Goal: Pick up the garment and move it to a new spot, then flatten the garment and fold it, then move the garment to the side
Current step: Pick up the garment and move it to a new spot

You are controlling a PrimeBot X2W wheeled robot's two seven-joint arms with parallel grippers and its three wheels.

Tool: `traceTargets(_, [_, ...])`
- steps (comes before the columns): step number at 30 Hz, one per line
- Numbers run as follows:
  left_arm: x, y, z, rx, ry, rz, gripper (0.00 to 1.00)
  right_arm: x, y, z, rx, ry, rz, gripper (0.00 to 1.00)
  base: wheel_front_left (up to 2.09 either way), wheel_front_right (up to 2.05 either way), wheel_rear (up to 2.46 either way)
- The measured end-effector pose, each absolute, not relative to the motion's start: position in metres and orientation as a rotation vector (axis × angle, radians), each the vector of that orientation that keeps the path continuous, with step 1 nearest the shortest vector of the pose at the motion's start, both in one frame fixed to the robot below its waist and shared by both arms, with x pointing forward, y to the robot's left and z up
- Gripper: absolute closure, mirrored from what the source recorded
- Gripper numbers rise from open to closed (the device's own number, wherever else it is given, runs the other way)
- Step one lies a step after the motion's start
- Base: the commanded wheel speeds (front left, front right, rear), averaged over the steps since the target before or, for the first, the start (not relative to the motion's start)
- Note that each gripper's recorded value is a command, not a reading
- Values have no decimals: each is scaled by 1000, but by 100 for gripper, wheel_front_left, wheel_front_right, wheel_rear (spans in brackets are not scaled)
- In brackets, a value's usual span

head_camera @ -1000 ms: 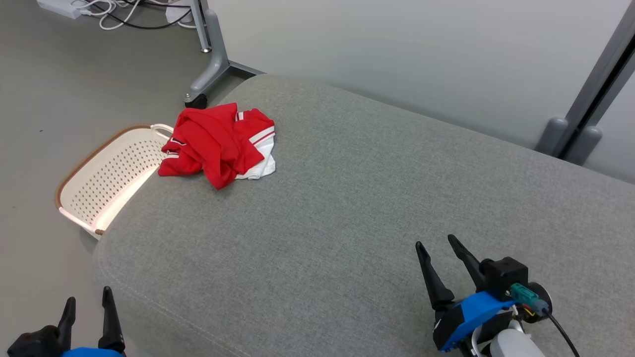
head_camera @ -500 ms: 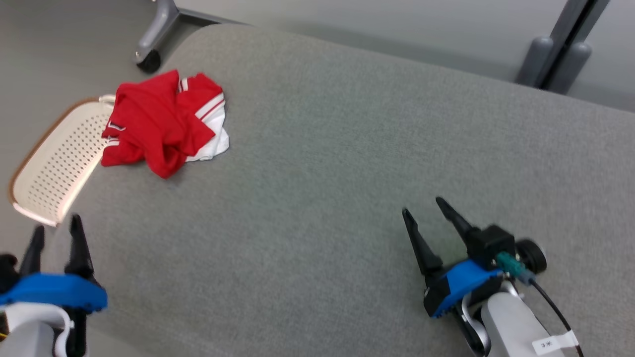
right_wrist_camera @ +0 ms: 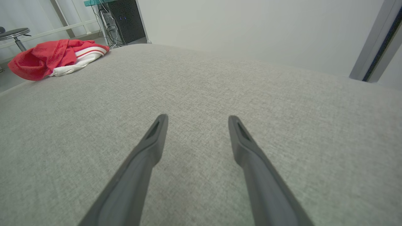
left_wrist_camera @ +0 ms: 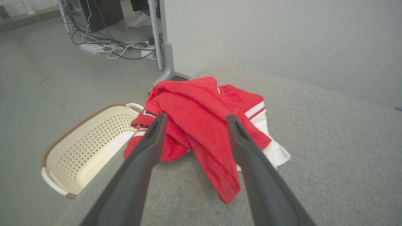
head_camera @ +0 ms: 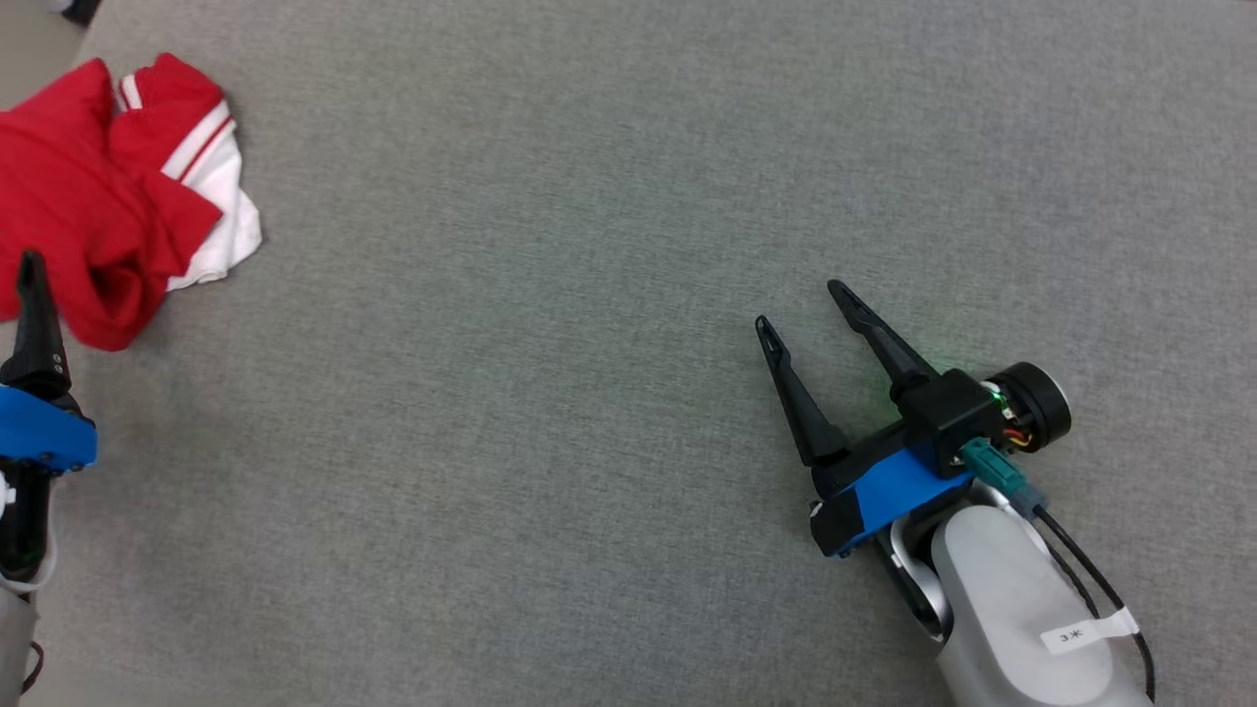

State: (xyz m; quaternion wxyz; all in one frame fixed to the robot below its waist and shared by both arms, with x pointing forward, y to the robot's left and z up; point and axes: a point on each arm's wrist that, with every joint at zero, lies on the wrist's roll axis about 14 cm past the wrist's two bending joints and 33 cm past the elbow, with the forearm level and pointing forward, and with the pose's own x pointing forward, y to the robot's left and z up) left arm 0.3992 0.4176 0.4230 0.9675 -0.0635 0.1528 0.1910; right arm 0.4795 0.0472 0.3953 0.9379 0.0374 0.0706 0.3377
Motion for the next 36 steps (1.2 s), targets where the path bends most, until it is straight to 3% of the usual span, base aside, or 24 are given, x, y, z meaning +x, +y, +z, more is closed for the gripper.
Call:
traceTargets(12, [416, 412, 372, -120, 498, 348, 0, 490, 8, 388, 57, 136, 586, 0, 0, 0, 0])
traceTargets(13, [414, 410, 369, -122, 508, 346, 57, 490, 6, 388, 56, 138, 581, 0, 0, 0, 0])
traceTargets(14, [413, 410, 368, -121, 517, 345, 100, 490, 5, 388, 53, 139, 578, 0, 0, 0, 0])
traceTargets(22, [434, 418, 413, -90, 404, 308, 100, 487, 0, 398, 70, 130, 560, 0, 0, 0, 0])
traceTargets(29, [461, 409, 503, 24, 177, 193, 100, 479, -4, 421, 104, 104, 542, 0, 0, 0, 0])
traceTargets(36, [476, 362, 586, 117, -41, 21, 100, 461, -22, 444, 140, 84, 493, 0, 0, 0, 0])
